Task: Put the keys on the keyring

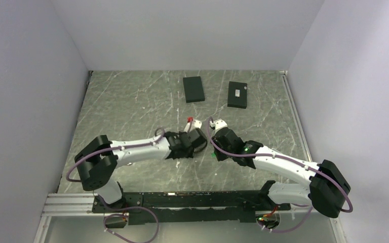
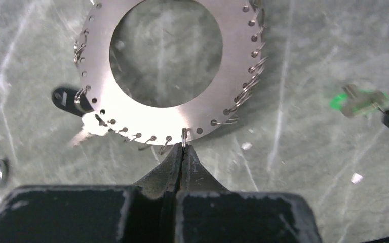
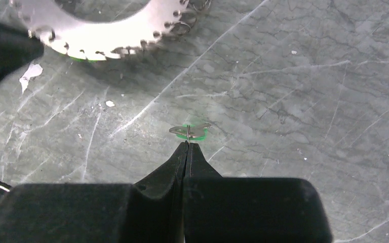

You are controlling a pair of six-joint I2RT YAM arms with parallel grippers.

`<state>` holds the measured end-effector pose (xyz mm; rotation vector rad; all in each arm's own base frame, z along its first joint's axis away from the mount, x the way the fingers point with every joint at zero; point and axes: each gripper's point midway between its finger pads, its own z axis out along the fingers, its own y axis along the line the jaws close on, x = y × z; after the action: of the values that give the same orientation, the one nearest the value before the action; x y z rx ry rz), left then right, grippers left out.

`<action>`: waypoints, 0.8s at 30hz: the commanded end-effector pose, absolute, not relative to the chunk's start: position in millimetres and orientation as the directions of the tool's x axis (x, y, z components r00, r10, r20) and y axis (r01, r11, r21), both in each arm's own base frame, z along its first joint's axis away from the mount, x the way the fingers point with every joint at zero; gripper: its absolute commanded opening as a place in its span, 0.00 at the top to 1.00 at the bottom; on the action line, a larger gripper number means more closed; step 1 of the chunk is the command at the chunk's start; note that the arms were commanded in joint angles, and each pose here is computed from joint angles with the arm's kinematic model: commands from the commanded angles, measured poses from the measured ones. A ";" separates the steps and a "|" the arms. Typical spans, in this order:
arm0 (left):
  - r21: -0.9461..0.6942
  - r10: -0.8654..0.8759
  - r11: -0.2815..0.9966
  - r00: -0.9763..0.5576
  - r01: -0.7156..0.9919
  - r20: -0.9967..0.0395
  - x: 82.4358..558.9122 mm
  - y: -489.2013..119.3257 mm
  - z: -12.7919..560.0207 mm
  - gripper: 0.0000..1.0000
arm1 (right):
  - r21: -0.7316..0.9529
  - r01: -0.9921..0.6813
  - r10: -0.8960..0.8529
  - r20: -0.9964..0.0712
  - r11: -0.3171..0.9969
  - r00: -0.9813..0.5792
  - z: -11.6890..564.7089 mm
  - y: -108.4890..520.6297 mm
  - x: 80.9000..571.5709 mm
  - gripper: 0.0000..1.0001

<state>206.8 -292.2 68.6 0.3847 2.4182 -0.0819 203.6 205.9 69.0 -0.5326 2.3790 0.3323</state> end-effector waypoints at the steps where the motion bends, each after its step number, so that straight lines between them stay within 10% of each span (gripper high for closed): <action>1: 0.015 0.468 0.847 -0.731 0.532 -0.497 207.4 -296.6 71.1 1.00 | 0.125 -0.456 -0.244 -0.707 0.881 -0.664 87.1 215.1 212.0 1.00; 10: -0.072 0.562 0.807 -0.800 0.586 -0.210 167.5 -286.1 13.9 1.00 | 0.133 -0.451 -0.230 -0.715 0.883 -0.661 88.0 218.0 214.9 1.00; 24: -0.070 0.474 0.855 -0.830 0.514 -0.295 184.4 -287.7 42.2 0.60 | 0.134 -0.448 -0.229 -0.710 0.884 -0.665 85.7 214.8 211.7 1.00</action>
<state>186.2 -291.8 20.1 0.7992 2.7849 -0.1751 204.6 207.4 71.5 -0.5231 2.3697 0.3422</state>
